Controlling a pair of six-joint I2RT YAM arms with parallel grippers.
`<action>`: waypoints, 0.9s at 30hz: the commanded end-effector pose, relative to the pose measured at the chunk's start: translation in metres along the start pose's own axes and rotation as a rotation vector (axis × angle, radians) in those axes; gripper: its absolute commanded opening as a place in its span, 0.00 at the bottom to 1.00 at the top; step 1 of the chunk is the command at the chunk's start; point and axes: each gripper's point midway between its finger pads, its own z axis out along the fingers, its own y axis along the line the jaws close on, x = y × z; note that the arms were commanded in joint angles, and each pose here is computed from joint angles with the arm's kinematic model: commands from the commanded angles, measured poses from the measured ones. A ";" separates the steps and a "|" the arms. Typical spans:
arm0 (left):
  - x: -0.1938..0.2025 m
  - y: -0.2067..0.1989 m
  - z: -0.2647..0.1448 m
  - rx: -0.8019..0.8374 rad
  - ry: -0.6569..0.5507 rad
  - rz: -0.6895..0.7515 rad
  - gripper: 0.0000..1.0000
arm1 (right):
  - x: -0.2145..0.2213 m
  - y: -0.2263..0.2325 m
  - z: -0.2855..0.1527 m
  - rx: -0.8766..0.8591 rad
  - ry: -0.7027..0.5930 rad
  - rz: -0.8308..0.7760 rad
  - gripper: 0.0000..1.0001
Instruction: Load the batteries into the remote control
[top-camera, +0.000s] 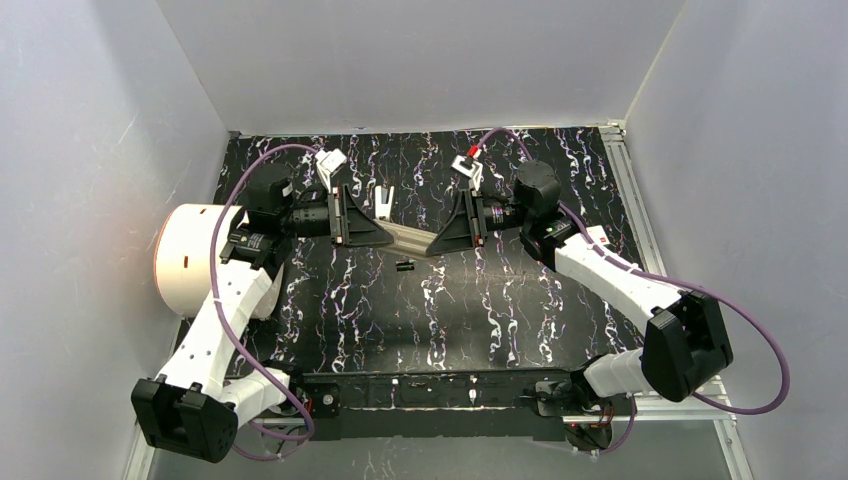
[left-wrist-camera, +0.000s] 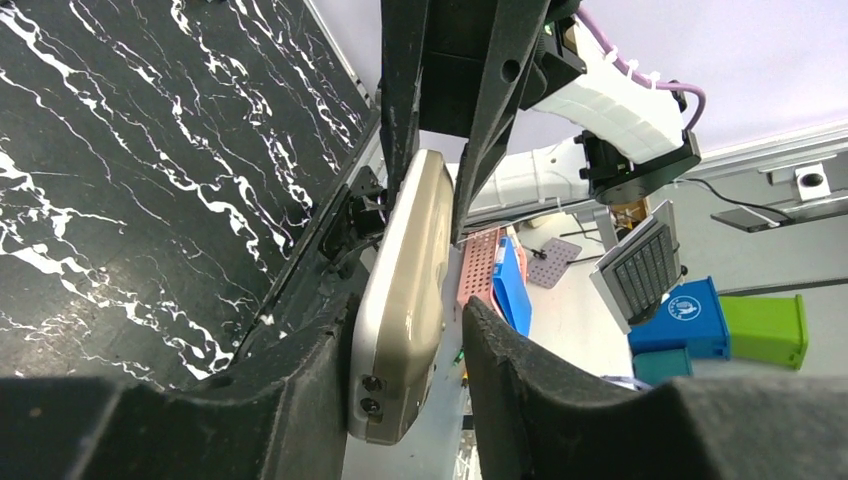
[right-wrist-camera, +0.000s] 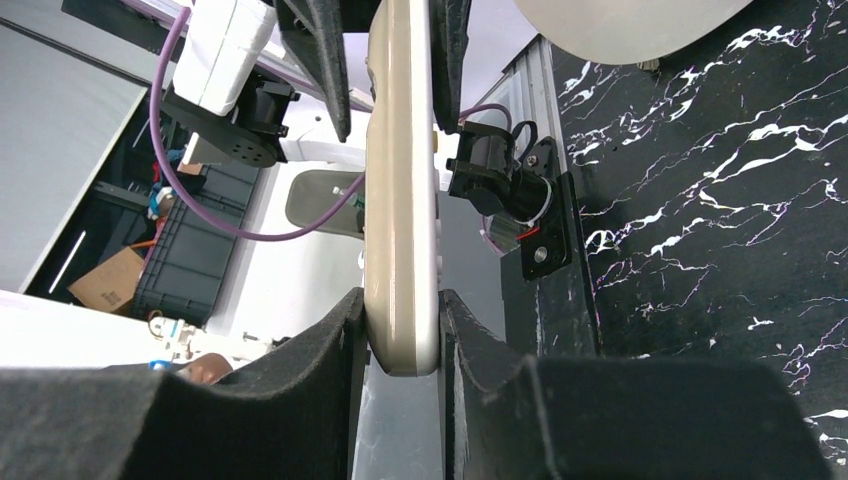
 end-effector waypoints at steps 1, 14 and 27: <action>0.003 -0.016 -0.004 0.075 0.008 0.050 0.36 | -0.005 0.016 -0.001 -0.038 0.016 -0.052 0.01; -0.001 0.005 -0.003 -0.024 -0.068 0.068 0.00 | -0.023 -0.017 -0.009 0.184 -0.113 -0.044 0.74; 0.042 0.124 0.006 -0.322 -0.298 -0.220 0.00 | -0.007 -0.105 -0.055 0.689 -0.442 0.235 0.73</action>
